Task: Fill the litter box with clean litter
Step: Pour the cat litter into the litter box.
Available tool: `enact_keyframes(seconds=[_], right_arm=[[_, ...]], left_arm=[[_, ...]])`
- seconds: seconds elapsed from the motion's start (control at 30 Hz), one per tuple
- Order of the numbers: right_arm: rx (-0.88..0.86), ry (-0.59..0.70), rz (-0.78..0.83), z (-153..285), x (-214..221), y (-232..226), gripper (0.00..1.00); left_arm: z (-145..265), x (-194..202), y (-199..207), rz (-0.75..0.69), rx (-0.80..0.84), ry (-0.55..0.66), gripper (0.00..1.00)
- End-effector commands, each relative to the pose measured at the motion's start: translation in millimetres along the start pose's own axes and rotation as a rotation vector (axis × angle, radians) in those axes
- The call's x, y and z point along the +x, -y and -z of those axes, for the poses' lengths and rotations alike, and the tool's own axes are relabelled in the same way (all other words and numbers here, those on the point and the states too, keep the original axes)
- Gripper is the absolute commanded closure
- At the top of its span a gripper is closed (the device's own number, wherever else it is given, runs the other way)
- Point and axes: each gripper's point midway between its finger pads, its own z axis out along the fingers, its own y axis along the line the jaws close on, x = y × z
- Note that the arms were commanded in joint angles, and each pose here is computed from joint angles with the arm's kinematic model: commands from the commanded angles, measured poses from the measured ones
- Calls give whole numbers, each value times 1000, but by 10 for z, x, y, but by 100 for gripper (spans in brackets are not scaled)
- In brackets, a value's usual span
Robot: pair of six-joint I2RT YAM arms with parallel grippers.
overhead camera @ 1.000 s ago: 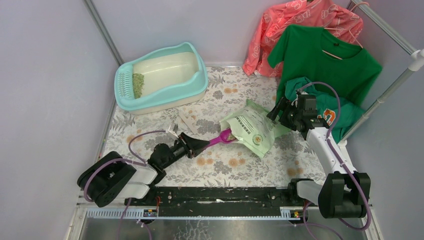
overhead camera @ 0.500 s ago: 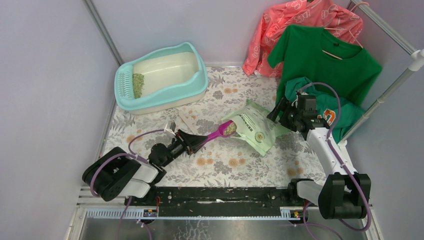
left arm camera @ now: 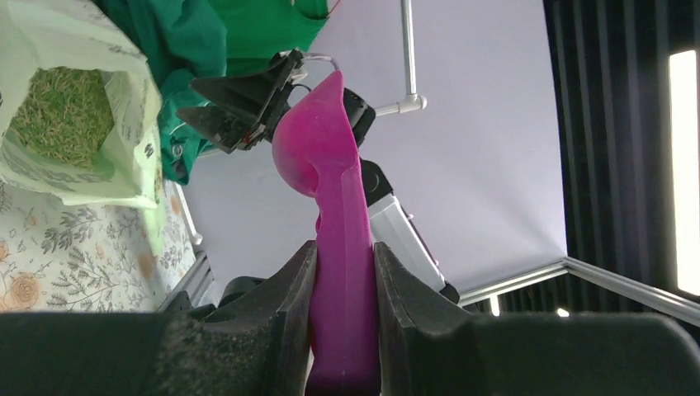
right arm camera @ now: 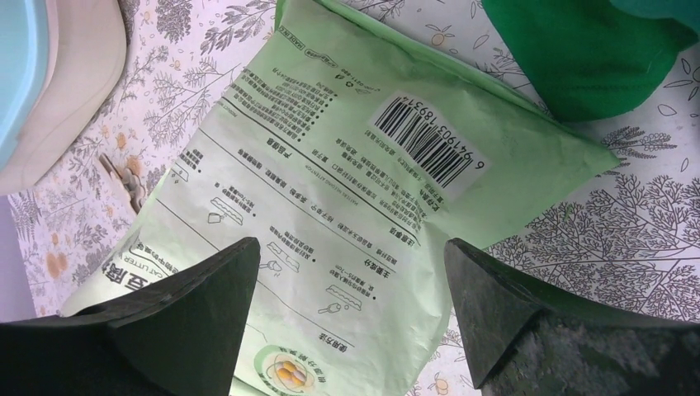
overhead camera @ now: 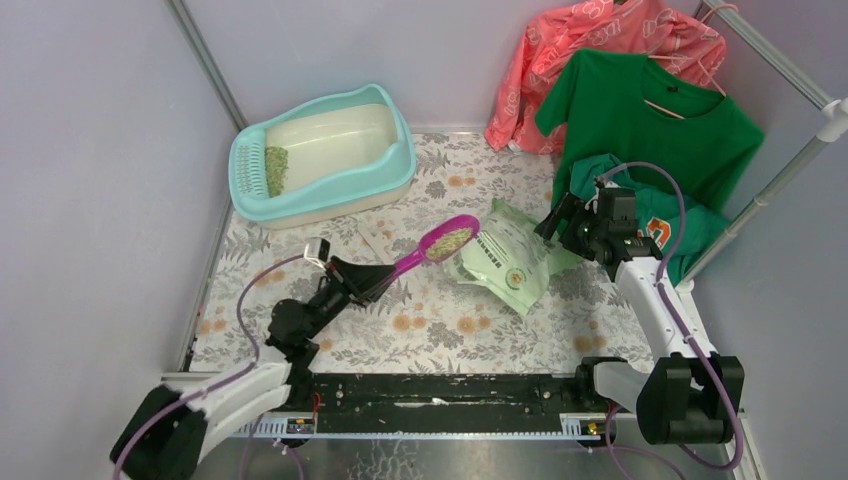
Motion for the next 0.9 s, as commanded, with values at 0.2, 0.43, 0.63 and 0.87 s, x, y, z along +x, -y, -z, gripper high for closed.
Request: enact_keyframes(seconds=[0.2, 0.43, 0.63, 0.87], right_arm=[[-74, 40, 3, 135, -135, -188, 10], [-90, 31, -2, 172, -72, -204, 10], [-97, 26, 5, 189, -10, -191, 9], [-129, 11, 4, 188, 25, -237, 9]], left_arm=[[119, -403, -300, -16, -216, 96, 99], [-344, -1306, 77, -124, -205, 215, 99], [-636, -1861, 494, -216, -140, 268, 99], [-732, -2627, 513, -395, -321, 415, 99]])
